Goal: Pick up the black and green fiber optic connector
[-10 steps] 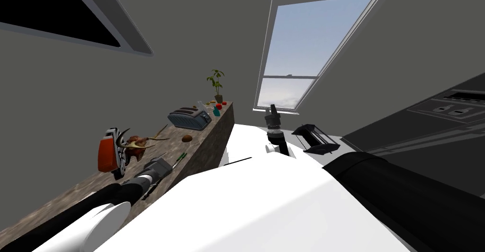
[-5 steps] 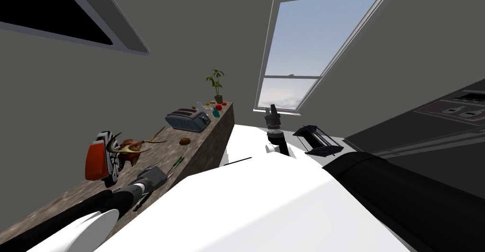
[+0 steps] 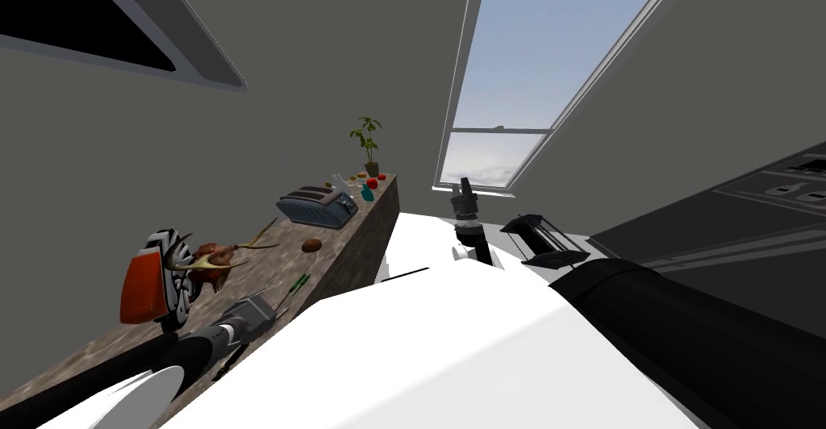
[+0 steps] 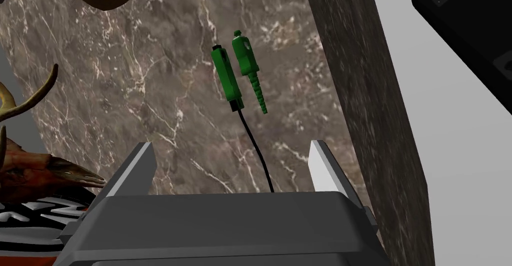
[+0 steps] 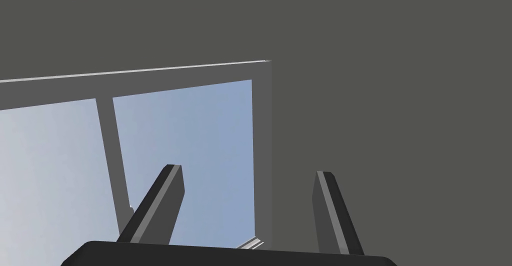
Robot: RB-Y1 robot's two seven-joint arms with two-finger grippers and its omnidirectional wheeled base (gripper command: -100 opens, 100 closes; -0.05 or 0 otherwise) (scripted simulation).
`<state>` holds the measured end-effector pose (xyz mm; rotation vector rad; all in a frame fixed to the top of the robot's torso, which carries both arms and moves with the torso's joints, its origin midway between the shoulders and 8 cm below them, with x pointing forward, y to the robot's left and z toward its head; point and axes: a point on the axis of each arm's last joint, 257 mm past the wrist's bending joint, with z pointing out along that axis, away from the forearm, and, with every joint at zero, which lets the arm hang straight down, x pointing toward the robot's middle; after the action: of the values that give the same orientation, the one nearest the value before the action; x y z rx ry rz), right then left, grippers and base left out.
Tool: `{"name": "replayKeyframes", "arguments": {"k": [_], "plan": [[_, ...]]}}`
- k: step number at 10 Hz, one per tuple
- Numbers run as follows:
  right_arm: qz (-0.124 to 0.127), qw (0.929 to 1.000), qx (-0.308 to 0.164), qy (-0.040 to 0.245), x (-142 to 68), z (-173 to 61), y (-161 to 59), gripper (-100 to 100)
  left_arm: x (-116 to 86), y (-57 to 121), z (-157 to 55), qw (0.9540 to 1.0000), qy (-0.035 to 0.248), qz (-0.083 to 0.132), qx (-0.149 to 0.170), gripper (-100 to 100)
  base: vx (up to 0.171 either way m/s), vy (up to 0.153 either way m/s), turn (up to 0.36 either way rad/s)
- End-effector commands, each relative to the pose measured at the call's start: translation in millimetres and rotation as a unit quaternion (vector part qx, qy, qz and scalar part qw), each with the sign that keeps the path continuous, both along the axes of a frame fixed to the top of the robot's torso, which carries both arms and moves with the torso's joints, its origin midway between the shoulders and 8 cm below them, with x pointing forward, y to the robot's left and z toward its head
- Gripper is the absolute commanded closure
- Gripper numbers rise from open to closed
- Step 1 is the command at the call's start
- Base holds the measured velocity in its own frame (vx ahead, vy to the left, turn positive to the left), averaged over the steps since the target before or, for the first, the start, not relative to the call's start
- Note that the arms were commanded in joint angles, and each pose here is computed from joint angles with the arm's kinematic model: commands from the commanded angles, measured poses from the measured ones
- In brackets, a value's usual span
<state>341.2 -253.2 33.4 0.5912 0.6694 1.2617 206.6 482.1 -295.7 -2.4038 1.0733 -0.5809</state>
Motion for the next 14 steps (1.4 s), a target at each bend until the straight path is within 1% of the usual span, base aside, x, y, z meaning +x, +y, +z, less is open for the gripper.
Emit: {"name": "replayKeyframes", "arguments": {"k": [1,2,3,4,5,6,7,8,9,10,11,13,14], "plan": [[0.000,1.0000,0.000,0.000,0,0,0,0,-16,5.5,-5,0.9994,0.024,0.021,-0.013,-100,0.066,-0.003,-0.010],[0.000,1.0000,0.000,0.000,0,0,0,0,-22,4.5,-8,0.9990,0.035,0.022,-0.016,-100,0.071,0.001,-0.002],[0.000,1.0000,0.000,0.000,0,0,0,0,-36,10.4,-11,0.9974,0.053,0.041,-0.027,-100,0.078,0.008,-0.015],[0.000,1.0000,0.000,0.000,0,0,0,0,-41,9.2,-14,0.9965,0.065,0.043,-0.030,-100,0.067,0.013,-0.009],[0.000,1.0000,0.000,0.000,0,0,0,0,-54,14.5,-16,0.9942,0.079,0.061,-0.041,-100,0.082,0.015,-0.016],[0.000,1.0000,0.000,0.000,0,0,0,0,-60,13.1,-19,0.9929,0.091,0.062,-0.044,-100,0.067,0.011,-0.012],[0.000,1.0000,0.000,0.000,0,0,0,0,-61,12.8,-19,0.9926,0.093,0.063,-0.044,-100,0.024,0.004,0.002],[0.000,1.0000,0.000,0.000,0,0,0,0,-76,16.5,-22,0.9887,0.112,0.081,-0.056,-100,0.043,0.008,-0.023],[0.000,1.0000,0.000,0.000,0,0,0,0,-80,15.4,-23,0.9876,0.120,0.082,-0.058,-100,0.047,0.011,-0.013],[0.000,1.0000,0.000,0.000,0,0,0,0,-94,18.3,-25,0.9830,0.137,0.100,-0.069,-100,0.070,0.026,-0.024],[0.000,1.0000,0.000,0.000,0,0,0,0,-98,17.0,-27,0.9817,0.145,0.101,-0.071,-100,0.065,0.022,-0.013],[0.000,1.0000,0.000,0.000,0,0,0,0,-128,19.5,-30,0.9699,0.181,0.134,-0.094,-100,0.084,0.027,-0.036],[0.000,1.0000,0.000,0.000,0,0,0,0,-132,17.9,-30,0.9678,0.189,0.135,-0.096,-100,0.079,0.031,-0.013]]}}
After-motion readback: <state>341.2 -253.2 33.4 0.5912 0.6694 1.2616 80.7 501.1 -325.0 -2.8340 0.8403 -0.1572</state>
